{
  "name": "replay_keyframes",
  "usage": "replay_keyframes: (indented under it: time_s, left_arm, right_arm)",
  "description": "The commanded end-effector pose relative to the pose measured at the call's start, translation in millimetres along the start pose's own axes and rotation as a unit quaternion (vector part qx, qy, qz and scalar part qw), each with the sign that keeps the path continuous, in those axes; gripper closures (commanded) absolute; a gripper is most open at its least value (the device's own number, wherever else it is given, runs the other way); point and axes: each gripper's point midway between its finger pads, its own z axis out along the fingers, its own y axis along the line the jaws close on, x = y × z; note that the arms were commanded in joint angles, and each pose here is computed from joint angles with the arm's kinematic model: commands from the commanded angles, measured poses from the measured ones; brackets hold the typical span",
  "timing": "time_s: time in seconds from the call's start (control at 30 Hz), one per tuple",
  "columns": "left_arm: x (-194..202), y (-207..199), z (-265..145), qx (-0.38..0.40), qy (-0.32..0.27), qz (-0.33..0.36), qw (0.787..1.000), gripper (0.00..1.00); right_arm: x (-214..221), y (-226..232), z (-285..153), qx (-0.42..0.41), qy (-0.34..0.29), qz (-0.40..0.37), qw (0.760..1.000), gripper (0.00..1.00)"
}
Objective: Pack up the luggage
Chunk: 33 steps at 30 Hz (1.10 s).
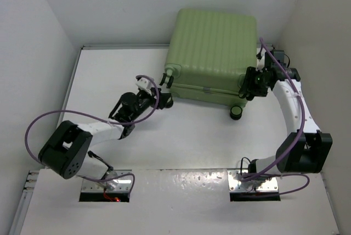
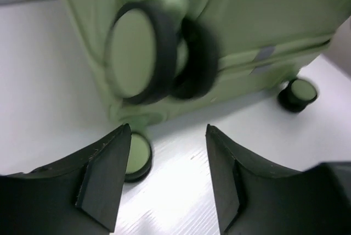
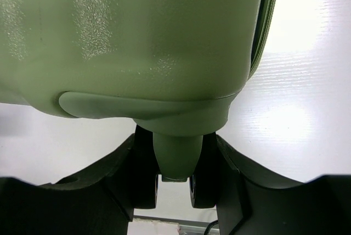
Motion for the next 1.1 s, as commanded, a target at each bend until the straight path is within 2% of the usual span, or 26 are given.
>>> replay_keyframes:
  time_s: [0.0, 0.03, 0.13, 0.17, 0.37, 0.77, 1.07]
  left_arm:
    - [31, 19, -7, 0.008, 0.044, -0.012, 0.999, 0.39]
    - [27, 12, -7, 0.028, 0.037, -0.009, 0.999, 0.39]
    - [44, 29, -1, 0.021, 0.050, -0.007, 0.999, 0.40]
    - [49, 37, 6, 0.010, 0.055, -0.010, 0.998, 0.37]
    - [40, 49, 31, 0.022, 0.037, 0.017, 0.999, 0.36]
    - [31, 72, 61, -0.001, 0.012, 0.024, 1.000, 0.36]
    - [26, 85, 86, -0.012, -0.011, 0.025, 1.000, 0.45]
  right_arm:
    - [-15, 39, -4, -0.083, -0.033, -0.029, 0.996, 1.00]
    - [-16, 39, -3, -0.083, -0.033, -0.030, 0.996, 1.00]
    - [-19, 38, -3, -0.079, -0.033, -0.035, 0.996, 1.00]
    - [-22, 39, -5, -0.080, -0.038, -0.038, 0.995, 1.00]
    - [-24, 37, -1, -0.076, -0.035, -0.041, 0.996, 1.00]
    - [-24, 38, 0, -0.079, -0.032, -0.039, 0.996, 1.00]
    - [-22, 38, 2, -0.078, -0.027, -0.039, 0.996, 1.00]
